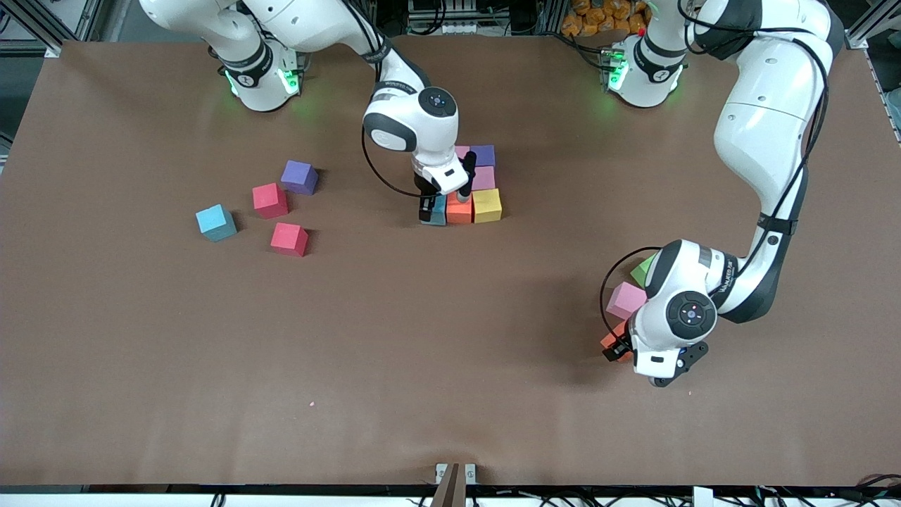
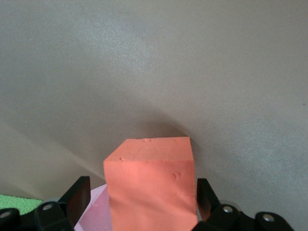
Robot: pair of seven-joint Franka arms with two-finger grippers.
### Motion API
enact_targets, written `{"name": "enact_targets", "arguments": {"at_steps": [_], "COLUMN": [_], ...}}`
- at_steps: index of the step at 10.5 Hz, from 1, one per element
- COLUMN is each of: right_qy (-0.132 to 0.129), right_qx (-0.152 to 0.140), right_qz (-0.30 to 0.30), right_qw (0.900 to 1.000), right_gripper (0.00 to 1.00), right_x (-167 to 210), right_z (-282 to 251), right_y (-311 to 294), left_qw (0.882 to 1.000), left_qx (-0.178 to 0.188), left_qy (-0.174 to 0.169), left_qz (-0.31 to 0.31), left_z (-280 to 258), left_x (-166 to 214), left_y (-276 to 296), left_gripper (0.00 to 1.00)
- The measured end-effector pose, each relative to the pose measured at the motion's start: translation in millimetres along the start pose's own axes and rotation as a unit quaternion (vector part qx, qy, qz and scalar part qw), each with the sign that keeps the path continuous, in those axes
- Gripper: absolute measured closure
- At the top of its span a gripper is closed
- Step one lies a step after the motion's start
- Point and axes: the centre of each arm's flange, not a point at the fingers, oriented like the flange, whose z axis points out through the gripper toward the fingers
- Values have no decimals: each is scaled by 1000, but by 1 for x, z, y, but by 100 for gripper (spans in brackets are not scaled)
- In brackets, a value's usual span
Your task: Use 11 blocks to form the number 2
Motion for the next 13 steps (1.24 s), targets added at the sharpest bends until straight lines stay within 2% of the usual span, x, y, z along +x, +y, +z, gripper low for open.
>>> {"name": "enact_targets", "arguments": {"at_steps": [2, 3, 4, 5, 8, 9, 10, 13], "right_qy": [0, 0, 0, 0, -7, -7, -6, 1], "right_qx": [2, 2, 2, 2, 8, 8, 8, 3], "right_qz": [-1, -1, -1, -1, -4, -3, -2, 1], "right_qw": [1000, 1000, 1000, 1000, 1000, 1000, 1000, 1000], "right_gripper": [38, 38, 38, 37, 8, 7, 0, 0], "right_x": [0, 0, 0, 0, -5, -5, -5, -3], "right_z": [0, 0, 0, 0, 7, 7, 7, 0], "right_y": [-1, -2, -2, -2, -8, -7, -6, -1], "left_qw": [1000, 1000, 1000, 1000, 1000, 1000, 1000, 998], "left_qx": [1, 0, -1, -2, -3, -6, -6, 0], "left_qy": [-1, -1, -1, 0, 1, 2, 2, 7], "left_qz": [0, 1, 1, 1, 9, 16, 26, 63], "left_z": [2, 4, 3, 3, 1, -1, -6, -25], "left_x": [-1, -1, -1, -1, -4, -11, -23, -69], "left_y": [0, 1, 1, 2, 6, 12, 22, 54], "left_gripper": [21, 24, 37, 37, 40, 40, 40, 40]}}
